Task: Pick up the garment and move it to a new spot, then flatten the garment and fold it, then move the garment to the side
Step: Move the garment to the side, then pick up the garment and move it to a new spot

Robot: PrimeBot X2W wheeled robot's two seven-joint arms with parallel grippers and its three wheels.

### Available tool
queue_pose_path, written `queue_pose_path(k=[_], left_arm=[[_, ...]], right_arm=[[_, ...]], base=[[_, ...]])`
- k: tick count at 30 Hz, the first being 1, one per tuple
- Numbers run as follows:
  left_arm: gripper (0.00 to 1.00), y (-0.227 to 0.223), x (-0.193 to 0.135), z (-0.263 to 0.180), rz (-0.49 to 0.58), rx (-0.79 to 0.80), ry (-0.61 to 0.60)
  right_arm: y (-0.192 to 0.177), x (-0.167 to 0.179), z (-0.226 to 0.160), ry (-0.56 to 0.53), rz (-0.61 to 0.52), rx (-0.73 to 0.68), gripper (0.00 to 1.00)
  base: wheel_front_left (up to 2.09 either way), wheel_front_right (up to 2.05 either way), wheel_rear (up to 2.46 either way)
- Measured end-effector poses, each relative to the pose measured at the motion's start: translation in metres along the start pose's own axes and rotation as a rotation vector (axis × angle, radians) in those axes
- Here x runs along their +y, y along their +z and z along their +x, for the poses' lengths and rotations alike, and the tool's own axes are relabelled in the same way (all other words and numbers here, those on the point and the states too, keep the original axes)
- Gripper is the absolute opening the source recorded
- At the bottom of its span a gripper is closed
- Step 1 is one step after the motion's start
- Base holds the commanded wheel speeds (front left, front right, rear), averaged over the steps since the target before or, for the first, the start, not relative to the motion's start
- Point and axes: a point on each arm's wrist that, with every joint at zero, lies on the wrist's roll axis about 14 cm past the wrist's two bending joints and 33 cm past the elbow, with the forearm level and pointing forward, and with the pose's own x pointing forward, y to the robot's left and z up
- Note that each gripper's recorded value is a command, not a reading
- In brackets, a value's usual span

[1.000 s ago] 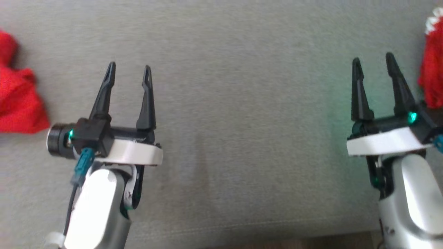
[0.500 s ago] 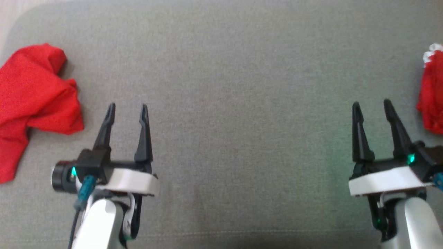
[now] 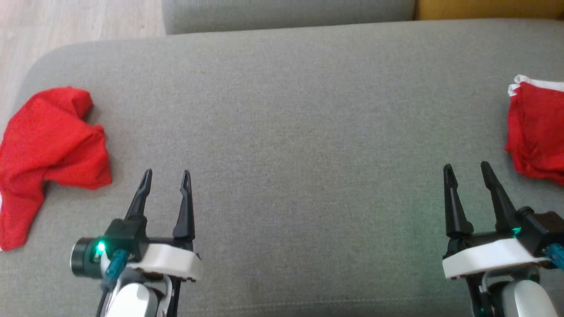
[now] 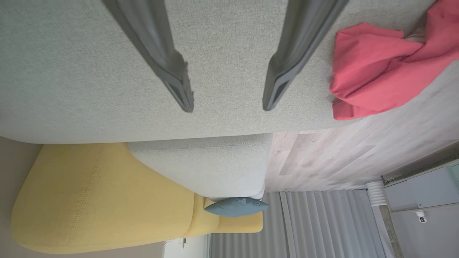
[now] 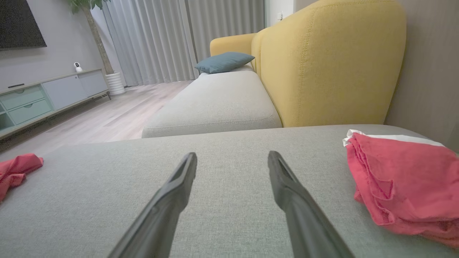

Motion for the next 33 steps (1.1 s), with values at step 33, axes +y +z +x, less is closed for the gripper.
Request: queue_pose_path(k=[33], left_arm=[[1.00,0.003,0.018,-0.010,0.013,0.001,0.050]], right_arm=[[0.001,0.020,0.010,0.064,-0.004,0.015,1.00]], base=[[0.00,0.00,0.00]])
